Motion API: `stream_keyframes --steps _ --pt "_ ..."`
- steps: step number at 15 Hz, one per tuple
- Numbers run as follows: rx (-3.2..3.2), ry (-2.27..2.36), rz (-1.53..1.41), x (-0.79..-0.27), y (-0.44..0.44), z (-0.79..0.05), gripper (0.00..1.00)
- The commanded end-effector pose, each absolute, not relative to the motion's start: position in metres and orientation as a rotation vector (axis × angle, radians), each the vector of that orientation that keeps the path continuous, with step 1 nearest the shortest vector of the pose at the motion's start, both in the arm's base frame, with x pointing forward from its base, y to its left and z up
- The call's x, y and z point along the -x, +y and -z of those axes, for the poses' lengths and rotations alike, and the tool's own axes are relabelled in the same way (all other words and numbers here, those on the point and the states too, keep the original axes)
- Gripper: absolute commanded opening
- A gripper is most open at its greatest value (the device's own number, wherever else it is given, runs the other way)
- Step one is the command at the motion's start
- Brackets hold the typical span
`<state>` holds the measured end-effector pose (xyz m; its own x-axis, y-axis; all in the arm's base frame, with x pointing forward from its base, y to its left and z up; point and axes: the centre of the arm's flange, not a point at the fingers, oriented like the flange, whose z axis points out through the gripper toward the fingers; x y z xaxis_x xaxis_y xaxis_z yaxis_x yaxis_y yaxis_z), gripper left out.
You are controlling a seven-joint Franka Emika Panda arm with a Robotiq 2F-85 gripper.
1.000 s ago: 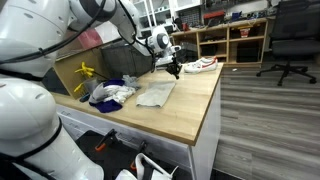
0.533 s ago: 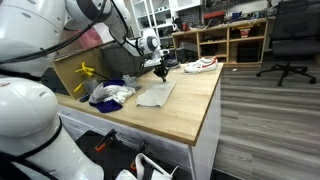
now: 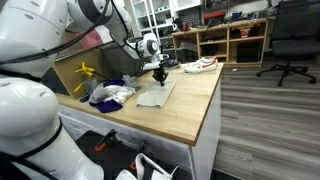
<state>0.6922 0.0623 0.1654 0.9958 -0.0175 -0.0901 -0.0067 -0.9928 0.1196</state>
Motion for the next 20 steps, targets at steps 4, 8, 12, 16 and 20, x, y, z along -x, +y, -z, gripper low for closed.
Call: stream_keyframes --steps 4,8,12,16,20 --pt "-2.971 -0.129 0.155 -0.695 -0.006 -0.152 0.00" --pt "-2.922 -0.247 0.136 -0.694 -0.067 -0.155 0.00" --pt "-2.881 -0.380 0.129 -0.688 -0.123 -0.162 0.00" --pt "-2.871 -0.433 0.125 -0.675 -0.134 -0.172 0.00" --pt "-2.870 -0.436 0.153 -0.666 -0.123 -0.171 0.00"
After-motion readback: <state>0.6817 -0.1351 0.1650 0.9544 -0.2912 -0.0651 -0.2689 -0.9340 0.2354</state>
